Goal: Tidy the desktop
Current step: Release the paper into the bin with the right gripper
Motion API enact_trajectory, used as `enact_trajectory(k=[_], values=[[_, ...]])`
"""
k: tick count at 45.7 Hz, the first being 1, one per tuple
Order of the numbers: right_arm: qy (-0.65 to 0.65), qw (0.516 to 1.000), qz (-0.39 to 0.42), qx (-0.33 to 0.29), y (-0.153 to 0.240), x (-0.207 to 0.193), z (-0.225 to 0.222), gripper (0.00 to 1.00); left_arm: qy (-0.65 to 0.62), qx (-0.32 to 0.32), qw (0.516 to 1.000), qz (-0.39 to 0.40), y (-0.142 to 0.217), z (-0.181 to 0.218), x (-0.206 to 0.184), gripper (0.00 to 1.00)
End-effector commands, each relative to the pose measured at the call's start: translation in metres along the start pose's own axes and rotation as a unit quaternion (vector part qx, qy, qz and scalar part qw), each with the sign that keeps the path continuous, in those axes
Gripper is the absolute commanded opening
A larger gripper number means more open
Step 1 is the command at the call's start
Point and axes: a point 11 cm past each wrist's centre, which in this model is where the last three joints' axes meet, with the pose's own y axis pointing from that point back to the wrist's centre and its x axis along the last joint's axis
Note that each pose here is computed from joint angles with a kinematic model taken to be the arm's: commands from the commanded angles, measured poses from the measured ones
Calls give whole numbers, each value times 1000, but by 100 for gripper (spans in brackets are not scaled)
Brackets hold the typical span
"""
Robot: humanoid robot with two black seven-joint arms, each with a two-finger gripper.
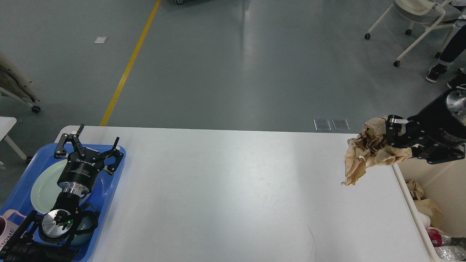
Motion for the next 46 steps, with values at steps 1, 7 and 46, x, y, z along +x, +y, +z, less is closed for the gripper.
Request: enact_trajectory(k=[1,7,46], values=[[-20,1000,10,-8,1,5,15,0,0,0,1000,0,0,0,0,97],[-73,995,58,-32,-5,23,56,0,0,0,1000,0,0,0,0,97],[-198,932,243,-182,-273,20,306,0,0,2,1000,0,0,-1,0,97]])
